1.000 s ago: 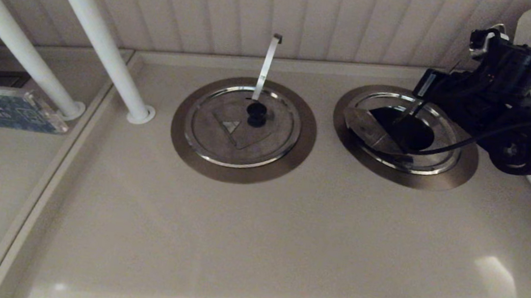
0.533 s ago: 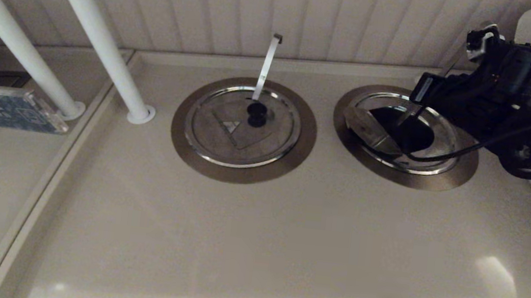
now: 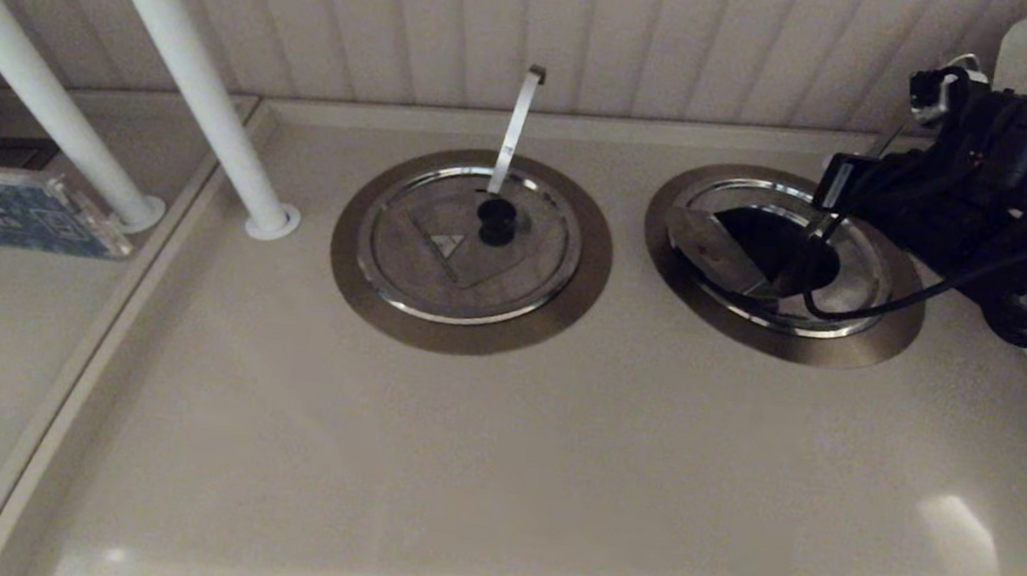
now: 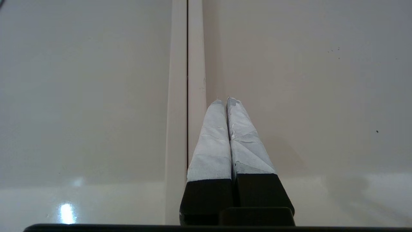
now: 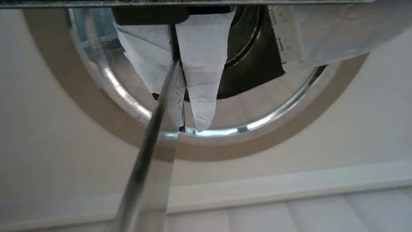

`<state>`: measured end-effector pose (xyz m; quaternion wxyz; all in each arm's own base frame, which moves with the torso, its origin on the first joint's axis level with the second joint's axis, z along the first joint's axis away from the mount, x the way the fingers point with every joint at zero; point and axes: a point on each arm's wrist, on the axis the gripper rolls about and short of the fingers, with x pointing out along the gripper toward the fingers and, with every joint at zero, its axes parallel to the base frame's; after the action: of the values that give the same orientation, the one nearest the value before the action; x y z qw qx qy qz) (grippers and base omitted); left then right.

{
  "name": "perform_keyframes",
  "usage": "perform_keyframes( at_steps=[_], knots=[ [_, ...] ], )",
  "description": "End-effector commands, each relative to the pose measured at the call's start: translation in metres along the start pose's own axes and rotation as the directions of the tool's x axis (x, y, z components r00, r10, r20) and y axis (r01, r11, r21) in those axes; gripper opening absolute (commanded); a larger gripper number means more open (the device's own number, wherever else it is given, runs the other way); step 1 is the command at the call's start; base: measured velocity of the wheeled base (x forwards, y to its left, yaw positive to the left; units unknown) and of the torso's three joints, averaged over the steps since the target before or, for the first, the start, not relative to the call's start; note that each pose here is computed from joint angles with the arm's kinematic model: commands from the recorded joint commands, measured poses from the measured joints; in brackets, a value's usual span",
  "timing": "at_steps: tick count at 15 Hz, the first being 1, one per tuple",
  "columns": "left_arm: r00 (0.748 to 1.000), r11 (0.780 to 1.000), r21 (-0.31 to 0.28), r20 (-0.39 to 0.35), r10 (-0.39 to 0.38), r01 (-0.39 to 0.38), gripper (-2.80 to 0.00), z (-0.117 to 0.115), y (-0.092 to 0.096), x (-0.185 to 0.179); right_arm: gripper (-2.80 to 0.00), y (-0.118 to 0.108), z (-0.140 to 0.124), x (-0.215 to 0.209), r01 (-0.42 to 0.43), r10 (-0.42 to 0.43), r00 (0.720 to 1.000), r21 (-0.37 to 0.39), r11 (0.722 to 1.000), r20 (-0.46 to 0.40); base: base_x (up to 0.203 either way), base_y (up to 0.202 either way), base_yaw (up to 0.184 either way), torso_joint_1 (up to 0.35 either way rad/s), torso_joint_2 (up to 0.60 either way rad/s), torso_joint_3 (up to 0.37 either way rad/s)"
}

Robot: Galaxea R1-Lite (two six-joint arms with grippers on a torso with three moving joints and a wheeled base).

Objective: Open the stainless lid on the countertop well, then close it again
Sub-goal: Stir with a spoon

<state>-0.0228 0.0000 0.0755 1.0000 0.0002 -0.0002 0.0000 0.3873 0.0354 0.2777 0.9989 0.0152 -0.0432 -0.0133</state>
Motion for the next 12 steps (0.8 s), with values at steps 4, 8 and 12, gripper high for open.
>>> perform_keyframes(
  at_steps=[4, 8, 12],
  knots=[
    [1.0, 1.0, 0.001, 0.001, 0.0, 0.0, -2.8, 0.0, 0.0, 0.0, -2.8, 0.001, -0.021, 0.025, 0.064, -0.064, 0.998, -0.003, 0.998, -0.02, 0.0, 0.0, 0.0, 0.0, 0.0, 0.0],
    [1.0, 1.0, 0.001, 0.002, 0.0, 0.0, -2.8, 0.0, 0.0, 0.0, -2.8, -0.001, -0.02, 0.037, 0.108, -0.108, 0.994, 0.015, 0.994, 0.007, 0.0, 0.0, 0.0, 0.0, 0.0, 0.0],
    [1.0, 1.0, 0.001, 0.001, 0.0, 0.0, -2.8, 0.0, 0.0, 0.0, -2.8, 0.0, -0.018, 0.041, 0.104, -0.105, 0.994, 0.081, 0.991, 0.018, 0.0, 0.0, 0.0, 0.0, 0.0, 0.0]
  ],
)
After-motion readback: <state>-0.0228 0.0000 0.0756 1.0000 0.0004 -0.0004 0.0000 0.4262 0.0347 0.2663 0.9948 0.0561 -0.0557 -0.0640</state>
